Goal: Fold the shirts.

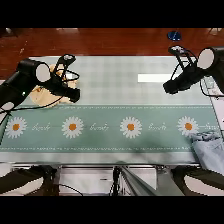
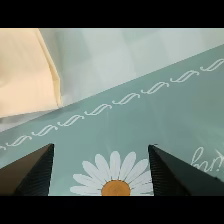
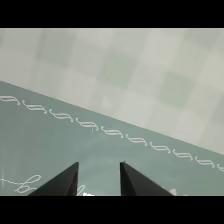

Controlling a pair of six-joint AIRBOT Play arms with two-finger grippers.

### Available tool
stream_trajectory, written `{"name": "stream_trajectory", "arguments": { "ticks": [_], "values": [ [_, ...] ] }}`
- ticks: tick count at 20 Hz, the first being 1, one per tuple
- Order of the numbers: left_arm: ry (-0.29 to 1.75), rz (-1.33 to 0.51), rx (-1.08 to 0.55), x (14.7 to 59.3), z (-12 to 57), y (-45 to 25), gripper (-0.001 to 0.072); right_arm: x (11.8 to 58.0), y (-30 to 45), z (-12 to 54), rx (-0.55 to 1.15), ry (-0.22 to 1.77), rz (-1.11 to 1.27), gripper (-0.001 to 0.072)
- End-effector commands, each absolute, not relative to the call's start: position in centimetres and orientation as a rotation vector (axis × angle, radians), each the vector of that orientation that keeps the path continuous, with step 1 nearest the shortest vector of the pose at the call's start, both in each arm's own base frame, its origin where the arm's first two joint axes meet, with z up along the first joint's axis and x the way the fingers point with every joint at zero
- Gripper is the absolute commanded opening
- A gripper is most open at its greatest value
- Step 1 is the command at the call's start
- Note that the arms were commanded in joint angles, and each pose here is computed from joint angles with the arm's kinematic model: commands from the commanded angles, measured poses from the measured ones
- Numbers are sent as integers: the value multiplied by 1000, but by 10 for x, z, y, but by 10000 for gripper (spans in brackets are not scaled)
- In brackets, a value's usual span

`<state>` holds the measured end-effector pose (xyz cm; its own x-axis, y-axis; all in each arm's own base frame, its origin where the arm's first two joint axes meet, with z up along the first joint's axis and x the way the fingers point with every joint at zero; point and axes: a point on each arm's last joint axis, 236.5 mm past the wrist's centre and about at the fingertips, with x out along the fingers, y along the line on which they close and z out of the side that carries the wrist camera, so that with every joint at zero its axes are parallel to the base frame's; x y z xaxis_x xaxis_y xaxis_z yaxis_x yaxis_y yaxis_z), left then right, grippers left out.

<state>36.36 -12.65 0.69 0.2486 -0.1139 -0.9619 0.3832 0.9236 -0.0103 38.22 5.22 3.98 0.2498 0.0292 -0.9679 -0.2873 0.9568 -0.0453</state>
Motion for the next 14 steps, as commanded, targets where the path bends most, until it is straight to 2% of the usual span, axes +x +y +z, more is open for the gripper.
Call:
{"name": "stream_trajectory", "arguments": {
  "ticks": [1,12,14],
  "values": [
    [1278,-344,246,364,7,-127,674,389,54,42,-229,1274,217,335],
    [1190,-342,179,387,7,-141,674,394,54,44,-229,1248,216,335],
    [1109,-339,354,406,13,-123,676,397,53,44,-235,1238,213,336]
  ]
}}
